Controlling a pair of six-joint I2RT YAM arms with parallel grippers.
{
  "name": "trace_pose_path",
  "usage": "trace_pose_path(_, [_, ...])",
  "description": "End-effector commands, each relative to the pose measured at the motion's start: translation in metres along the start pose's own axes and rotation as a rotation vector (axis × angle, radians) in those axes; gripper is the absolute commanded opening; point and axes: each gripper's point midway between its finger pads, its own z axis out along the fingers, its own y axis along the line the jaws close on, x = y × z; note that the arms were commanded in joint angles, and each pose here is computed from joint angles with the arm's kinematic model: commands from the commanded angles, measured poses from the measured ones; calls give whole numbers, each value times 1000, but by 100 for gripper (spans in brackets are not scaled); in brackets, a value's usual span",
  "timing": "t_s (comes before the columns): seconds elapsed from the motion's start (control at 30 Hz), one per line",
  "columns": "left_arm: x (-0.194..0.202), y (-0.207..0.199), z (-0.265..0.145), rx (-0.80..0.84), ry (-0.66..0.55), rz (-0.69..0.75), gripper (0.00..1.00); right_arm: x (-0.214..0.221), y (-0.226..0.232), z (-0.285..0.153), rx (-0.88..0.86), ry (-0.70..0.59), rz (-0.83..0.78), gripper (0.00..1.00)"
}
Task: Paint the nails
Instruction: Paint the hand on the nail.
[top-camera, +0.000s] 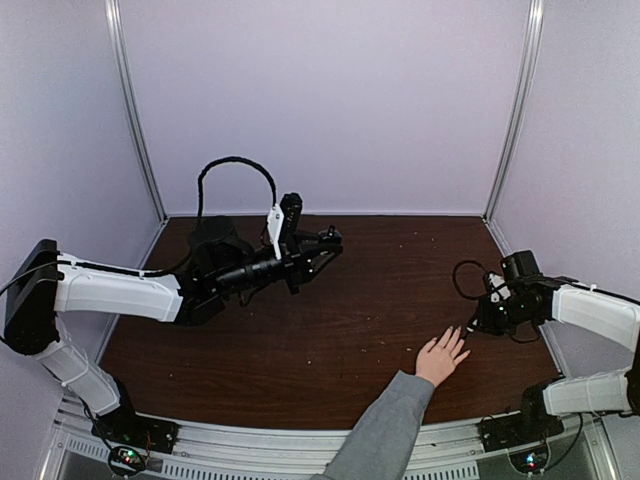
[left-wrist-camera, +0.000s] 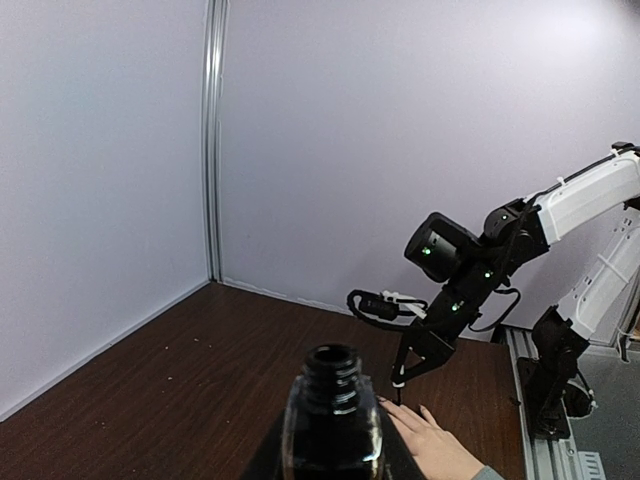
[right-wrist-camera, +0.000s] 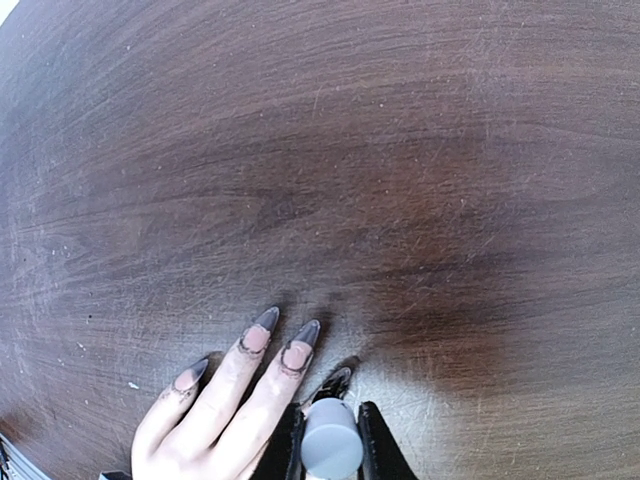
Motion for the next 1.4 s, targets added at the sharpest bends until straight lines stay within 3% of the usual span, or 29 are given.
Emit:
trace_pose_path(0.0, [-19, 1, 0, 2, -66, 16, 0, -1, 2, 3, -19, -6, -9, 0])
trace_pose_path(1.37, [-19, 2, 1, 3, -68, 19, 0, -1, -8, 6, 47, 9, 3, 0])
